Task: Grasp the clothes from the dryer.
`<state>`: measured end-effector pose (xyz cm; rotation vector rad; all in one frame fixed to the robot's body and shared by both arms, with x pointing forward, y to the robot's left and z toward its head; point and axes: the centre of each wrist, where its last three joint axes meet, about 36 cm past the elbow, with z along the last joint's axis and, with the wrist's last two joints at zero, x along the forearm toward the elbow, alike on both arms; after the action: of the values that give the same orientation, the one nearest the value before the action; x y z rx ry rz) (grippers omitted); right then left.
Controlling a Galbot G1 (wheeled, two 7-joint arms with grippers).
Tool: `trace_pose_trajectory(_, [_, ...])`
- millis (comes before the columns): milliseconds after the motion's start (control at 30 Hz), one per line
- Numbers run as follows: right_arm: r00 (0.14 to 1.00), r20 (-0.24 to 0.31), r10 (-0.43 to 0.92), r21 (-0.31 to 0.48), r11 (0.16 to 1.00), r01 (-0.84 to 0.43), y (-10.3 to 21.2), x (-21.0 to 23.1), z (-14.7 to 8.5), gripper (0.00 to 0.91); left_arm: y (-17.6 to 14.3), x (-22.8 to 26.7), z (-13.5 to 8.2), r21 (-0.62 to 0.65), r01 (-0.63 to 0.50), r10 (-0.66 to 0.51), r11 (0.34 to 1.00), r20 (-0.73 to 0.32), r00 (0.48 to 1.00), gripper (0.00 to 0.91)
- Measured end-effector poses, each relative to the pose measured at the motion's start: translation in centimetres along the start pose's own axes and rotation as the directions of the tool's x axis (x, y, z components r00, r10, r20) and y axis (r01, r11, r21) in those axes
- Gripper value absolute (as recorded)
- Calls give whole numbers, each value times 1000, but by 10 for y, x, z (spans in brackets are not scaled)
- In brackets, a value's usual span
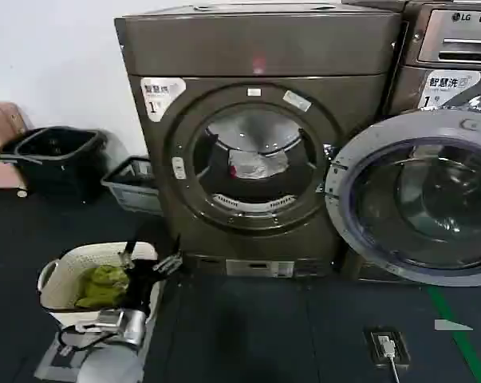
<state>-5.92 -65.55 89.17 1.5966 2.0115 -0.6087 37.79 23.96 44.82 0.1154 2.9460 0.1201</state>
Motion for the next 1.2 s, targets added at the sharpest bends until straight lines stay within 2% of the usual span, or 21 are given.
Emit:
trace_pose_trajectory(533, [999, 21, -34, -13, 999, 34, 9, 0, -1, 907, -2, 4, -1, 2, -8, 8, 1000, -3, 1000, 907])
trace_pose_trajectory(1200, [999, 16, -44, -24, 999, 44, 12, 1, 7, 907, -7, 0, -4, 6, -11, 11, 1000, 6, 1000, 907])
